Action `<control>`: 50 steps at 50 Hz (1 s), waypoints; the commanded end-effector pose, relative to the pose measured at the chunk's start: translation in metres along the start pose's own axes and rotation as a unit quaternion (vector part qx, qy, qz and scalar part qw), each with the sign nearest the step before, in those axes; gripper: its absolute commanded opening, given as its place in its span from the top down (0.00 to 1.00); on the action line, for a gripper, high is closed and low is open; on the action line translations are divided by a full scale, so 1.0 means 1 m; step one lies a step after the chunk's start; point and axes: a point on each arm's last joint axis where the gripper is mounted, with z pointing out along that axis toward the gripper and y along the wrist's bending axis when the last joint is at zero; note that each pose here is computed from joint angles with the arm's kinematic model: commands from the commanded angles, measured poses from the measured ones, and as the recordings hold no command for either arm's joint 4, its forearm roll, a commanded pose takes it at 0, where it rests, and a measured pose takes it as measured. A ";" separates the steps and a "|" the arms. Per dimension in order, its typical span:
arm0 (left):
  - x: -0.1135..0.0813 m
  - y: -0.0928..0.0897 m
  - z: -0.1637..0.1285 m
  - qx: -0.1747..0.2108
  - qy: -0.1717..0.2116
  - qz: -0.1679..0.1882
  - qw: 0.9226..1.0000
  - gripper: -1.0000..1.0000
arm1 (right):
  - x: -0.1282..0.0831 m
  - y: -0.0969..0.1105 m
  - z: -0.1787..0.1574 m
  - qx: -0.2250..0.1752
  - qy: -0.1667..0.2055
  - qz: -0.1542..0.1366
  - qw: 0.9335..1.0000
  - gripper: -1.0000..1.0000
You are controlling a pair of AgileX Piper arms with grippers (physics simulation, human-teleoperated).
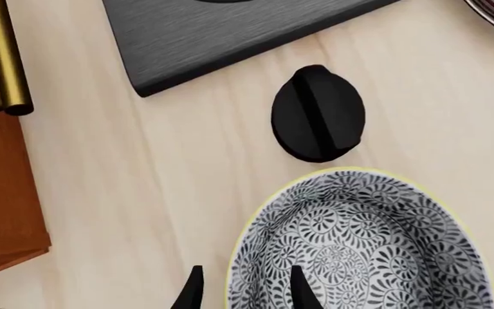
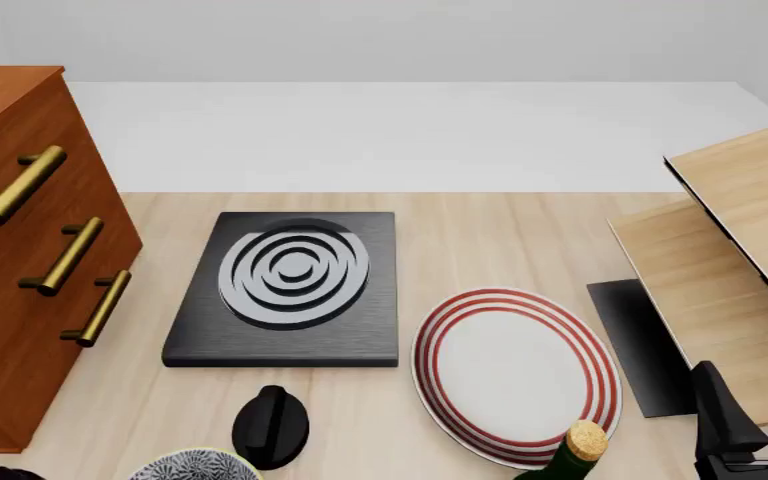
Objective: Pick up the akita bowl and put it on the plate.
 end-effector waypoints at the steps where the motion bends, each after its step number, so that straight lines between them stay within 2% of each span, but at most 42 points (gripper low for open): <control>1: 0.009 0.000 0.006 -0.001 0.026 0.000 1.000 0.00 | 0.000 0.000 0.000 0.000 0.000 0.000 1.000 0.00; 33: 0.000 0.002 0.016 -0.006 0.036 0.011 0.999 0.00 | 0.000 0.000 0.000 0.000 0.000 0.000 1.000 0.00; 34: -0.001 0.002 0.016 -0.008 0.035 0.012 0.999 1.00 | 0.000 0.000 0.000 0.000 0.000 0.000 1.000 0.00; 50: -0.007 0.003 0.015 -0.012 -0.005 0.057 0.998 1.00 | 0.000 0.000 0.000 0.000 0.000 0.000 1.000 0.00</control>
